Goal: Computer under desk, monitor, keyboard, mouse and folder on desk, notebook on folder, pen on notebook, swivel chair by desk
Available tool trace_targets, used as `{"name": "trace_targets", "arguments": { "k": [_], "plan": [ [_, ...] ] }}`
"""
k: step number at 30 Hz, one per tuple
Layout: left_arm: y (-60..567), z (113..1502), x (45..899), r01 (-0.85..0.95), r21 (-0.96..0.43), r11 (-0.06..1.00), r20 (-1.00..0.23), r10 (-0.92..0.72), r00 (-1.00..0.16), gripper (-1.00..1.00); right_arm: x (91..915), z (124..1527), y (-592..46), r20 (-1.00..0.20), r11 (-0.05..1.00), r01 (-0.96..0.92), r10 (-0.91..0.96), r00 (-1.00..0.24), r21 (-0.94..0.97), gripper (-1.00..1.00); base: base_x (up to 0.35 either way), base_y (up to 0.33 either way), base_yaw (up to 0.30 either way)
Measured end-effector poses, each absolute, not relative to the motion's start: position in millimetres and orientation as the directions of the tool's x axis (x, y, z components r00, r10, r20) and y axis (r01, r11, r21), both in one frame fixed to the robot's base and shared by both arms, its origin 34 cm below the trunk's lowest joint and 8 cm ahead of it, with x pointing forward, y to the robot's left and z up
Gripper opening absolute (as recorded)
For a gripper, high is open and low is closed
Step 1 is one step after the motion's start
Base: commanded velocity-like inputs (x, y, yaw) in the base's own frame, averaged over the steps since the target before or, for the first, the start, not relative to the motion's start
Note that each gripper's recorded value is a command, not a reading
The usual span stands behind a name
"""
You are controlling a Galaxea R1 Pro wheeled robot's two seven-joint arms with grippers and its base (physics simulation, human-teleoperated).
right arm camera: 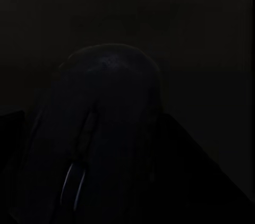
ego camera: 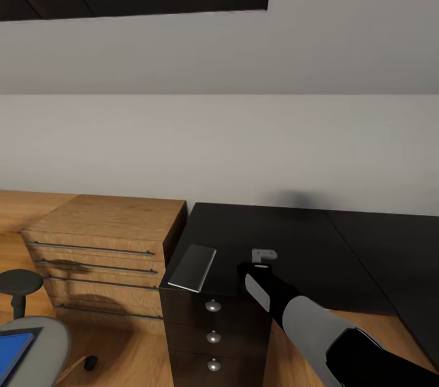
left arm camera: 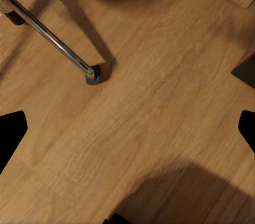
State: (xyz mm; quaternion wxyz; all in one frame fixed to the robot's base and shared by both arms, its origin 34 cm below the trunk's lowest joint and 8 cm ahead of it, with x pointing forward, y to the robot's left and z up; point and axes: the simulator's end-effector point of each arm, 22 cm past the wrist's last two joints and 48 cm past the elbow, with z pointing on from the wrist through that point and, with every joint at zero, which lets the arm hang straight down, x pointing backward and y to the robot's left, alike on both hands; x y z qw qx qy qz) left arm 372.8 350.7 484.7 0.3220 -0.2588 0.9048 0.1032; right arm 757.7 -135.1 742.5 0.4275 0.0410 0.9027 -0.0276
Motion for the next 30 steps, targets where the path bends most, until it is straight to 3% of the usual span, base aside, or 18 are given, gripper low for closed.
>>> {"name": "trace_targets", "arguments": {
  "k": [12,19,30],
  "plan": [
    [349,505,374,-0.53,0.021,0.848,-0.632,-0.399,-0.664,1.0,779,812,-156,-0.836,0.981,0.191,0.076,-0.544,-0.035,-1.0,0.0,0.0,0.0],
    [349,517,374,-0.531,0.022,0.847,-0.632,-0.4,-0.664,1.0,789,859,-187,-0.841,0.954,0.288,0.219,-0.495,0.079,-1.0,0.0,0.0,-0.01],
    [349,525,377,-0.531,0.015,0.847,-0.639,-0.401,-0.657,1.0,784,870,-213,-0.827,0.92,0.375,0.295,-0.478,0.112,-1.0,0.0,0.0,-0.194]
  ]
}}
